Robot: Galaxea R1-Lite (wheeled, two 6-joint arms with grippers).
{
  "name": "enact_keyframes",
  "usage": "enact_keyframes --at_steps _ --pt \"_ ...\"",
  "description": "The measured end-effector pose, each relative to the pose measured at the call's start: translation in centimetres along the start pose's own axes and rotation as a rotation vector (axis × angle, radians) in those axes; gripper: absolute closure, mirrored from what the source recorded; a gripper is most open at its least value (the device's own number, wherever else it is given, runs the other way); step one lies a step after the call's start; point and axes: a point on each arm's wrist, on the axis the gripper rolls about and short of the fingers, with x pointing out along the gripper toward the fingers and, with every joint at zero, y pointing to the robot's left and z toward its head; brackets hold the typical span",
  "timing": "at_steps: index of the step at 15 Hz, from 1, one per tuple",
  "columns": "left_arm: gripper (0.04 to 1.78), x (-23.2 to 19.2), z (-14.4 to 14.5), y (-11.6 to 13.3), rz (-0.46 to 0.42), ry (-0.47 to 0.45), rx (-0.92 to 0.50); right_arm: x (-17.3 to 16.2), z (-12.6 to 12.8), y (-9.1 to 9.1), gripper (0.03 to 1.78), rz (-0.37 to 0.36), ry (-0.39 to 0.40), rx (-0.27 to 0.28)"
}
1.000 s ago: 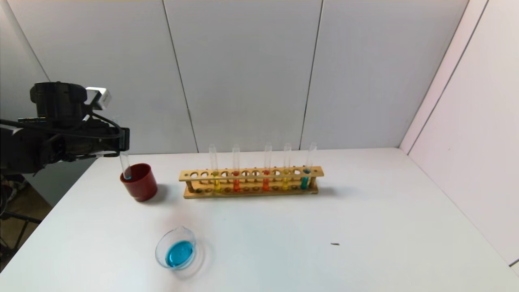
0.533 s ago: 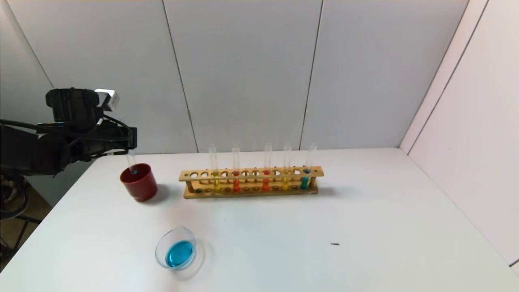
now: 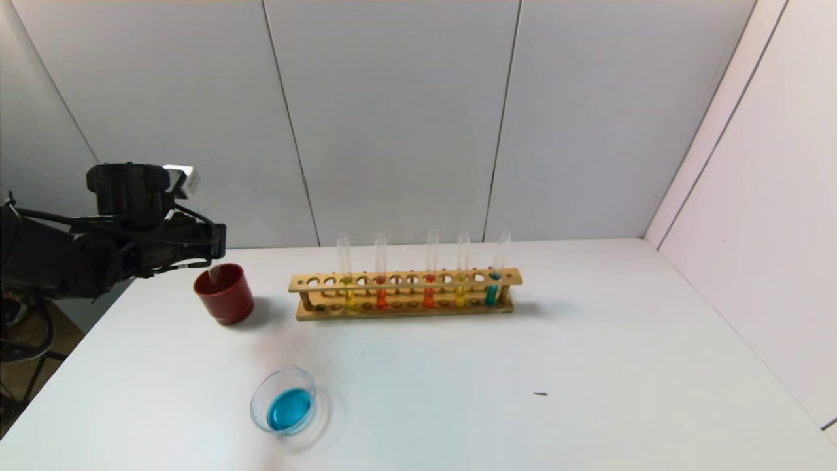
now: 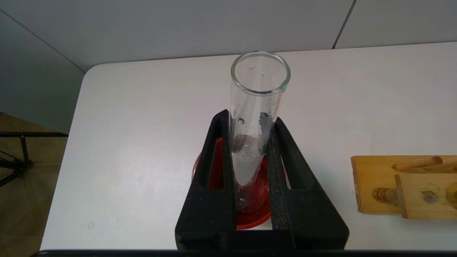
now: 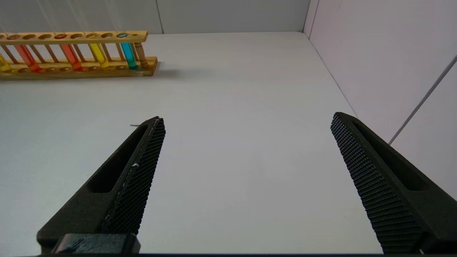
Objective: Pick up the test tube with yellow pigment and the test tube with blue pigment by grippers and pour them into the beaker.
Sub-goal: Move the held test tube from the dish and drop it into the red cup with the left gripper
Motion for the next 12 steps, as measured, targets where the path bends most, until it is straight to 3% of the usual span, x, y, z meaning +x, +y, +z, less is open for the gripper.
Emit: enact_keyframes --at_steps 12 --pt "1.51 0.4 -3.4 -0.4 -0.006 0.025 0.004 0.0 0.0 0.0 0.11 0.000 0.000 0.001"
